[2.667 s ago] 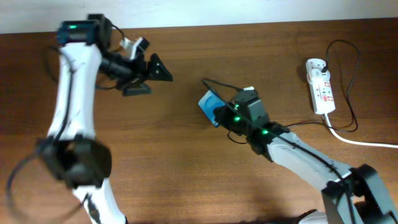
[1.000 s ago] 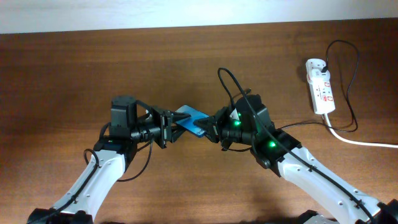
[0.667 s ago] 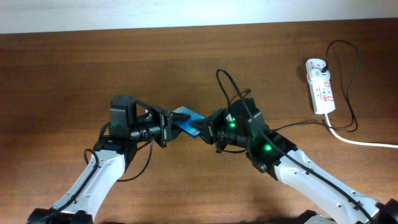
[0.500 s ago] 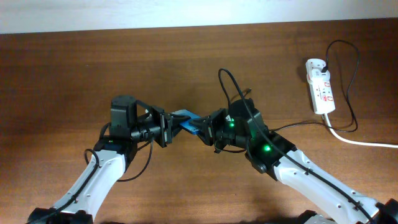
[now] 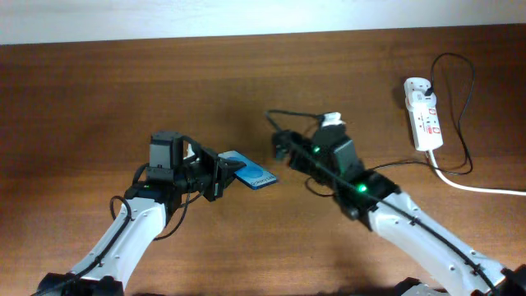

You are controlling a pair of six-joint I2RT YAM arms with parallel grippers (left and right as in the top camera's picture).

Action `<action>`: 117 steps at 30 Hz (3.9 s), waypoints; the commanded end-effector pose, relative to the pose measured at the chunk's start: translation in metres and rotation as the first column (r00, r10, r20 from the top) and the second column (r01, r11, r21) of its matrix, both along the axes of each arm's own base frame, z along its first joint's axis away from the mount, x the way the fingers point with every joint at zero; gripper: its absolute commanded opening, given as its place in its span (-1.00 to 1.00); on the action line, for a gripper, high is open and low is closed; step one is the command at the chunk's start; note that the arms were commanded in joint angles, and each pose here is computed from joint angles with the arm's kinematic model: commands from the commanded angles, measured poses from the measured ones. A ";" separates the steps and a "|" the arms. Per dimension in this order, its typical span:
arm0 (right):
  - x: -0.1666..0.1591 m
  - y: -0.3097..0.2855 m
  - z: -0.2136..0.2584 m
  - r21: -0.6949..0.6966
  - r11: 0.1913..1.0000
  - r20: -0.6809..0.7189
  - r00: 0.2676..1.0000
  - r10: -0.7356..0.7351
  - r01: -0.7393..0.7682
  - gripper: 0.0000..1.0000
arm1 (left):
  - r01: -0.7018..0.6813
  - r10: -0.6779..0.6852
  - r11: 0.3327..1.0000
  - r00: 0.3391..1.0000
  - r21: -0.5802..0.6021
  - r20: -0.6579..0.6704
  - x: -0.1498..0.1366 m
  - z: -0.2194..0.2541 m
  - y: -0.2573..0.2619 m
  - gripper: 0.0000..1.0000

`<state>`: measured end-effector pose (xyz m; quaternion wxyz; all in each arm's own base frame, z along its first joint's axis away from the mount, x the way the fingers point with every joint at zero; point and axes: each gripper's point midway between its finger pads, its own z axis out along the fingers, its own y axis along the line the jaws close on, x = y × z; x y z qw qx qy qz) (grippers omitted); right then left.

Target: Plug charger to phone and switch on socket

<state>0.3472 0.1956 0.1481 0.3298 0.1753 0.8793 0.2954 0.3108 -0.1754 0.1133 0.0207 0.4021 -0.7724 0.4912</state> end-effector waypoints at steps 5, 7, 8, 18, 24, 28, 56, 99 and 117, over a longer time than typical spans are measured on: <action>0.041 -0.090 0.000 -0.155 0.967 -0.127 0.967 -0.221 0.200 0.97 | 0.120 -0.105 0.992 0.955 -0.039 0.279 0.024 0.034 -0.015 -1.00; 0.058 -0.097 -0.025 -0.208 0.957 -0.236 0.938 -0.252 0.205 0.97 | 0.198 -0.165 0.976 0.945 -0.092 0.282 0.027 0.038 -0.026 -1.00; 0.069 -0.097 -0.039 -0.232 0.954 -0.297 0.920 -0.257 0.192 0.97 | 0.246 -0.200 0.962 0.932 -0.122 0.303 0.029 0.042 -0.032 -1.00; 0.101 -0.088 -0.133 -0.299 0.947 -0.468 0.847 -0.250 0.114 0.36 | 0.367 -0.294 0.908 0.903 -0.204 0.312 0.035 0.031 -0.045 -1.00; 0.111 -0.087 -0.140 -0.296 0.947 -0.443 0.861 -0.252 0.125 -0.04 | 0.366 -0.294 0.908 0.904 -0.204 0.312 0.035 0.030 -0.045 -1.00; 0.106 -0.088 -0.142 -0.303 0.946 -0.460 0.851 -0.254 0.118 0.86 | 0.354 -0.285 0.914 0.907 -0.196 0.311 0.038 0.029 -0.045 -1.00; 0.113 -0.096 -0.082 -0.496 0.861 -0.451 0.881 -0.145 -0.113 0.17 | 0.325 -0.262 0.929 0.916 -0.177 0.305 0.043 0.025 -0.043 -1.00; -0.137 0.031 0.089 -0.316 0.790 -0.157 0.850 0.502 -0.525 -0.91 | 0.596 -0.387 0.787 0.678 -0.160 0.625 0.060 0.092 -0.049 -1.00; -0.105 0.071 0.075 -0.118 0.931 -0.076 0.938 0.338 -0.345 -0.92 | 0.554 -0.347 0.815 0.701 -0.170 0.623 0.070 0.101 -0.049 -1.00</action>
